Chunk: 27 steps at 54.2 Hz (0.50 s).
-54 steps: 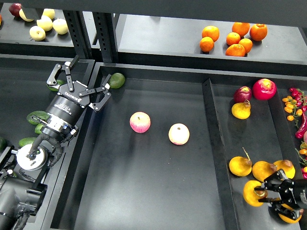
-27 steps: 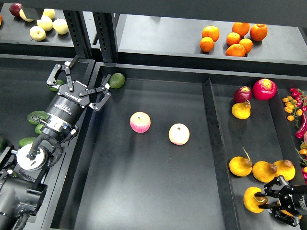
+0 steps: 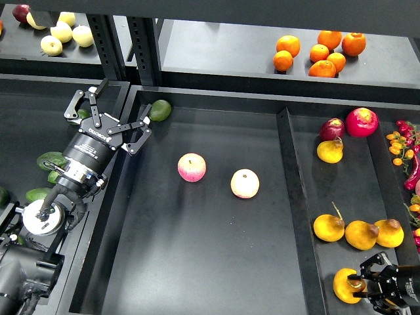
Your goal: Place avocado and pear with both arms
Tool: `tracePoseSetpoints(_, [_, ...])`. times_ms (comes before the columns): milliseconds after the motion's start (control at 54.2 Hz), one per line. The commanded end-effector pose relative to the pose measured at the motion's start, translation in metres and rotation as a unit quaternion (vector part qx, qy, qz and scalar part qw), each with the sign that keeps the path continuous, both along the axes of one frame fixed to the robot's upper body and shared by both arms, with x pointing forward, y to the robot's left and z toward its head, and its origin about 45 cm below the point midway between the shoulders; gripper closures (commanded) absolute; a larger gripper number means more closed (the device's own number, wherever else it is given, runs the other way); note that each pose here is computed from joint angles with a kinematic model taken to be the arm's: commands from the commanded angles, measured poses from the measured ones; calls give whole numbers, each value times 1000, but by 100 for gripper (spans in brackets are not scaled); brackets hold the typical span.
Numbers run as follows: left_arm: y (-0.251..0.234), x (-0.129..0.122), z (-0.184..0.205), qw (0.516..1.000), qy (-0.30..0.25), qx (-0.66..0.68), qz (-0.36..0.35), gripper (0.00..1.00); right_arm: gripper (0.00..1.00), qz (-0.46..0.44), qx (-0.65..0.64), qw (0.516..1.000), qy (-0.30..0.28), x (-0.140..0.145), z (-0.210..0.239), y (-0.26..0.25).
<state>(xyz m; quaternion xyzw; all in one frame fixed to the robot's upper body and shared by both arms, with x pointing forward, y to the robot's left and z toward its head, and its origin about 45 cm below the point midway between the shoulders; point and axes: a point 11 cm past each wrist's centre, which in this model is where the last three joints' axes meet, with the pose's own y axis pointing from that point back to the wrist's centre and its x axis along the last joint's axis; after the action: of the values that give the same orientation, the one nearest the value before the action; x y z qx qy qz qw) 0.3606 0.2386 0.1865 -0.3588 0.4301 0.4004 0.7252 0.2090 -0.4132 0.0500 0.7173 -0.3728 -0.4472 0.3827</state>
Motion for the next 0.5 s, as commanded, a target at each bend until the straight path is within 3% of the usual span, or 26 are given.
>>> tracePoseSetpoints(0, [0,0,0,1000,1,0,0,0,33,6,-3,1000,-6,3,6,-2])
tracePoseSetpoints(185, [1,0,-2,1000,3,0,2,0,19,19,-3,999,-25,11,25,-4])
tracePoseSetpoints(480, [2,0,-6,1000,9,1,2,0,19,-19,36,994,-106,53,75,-5])
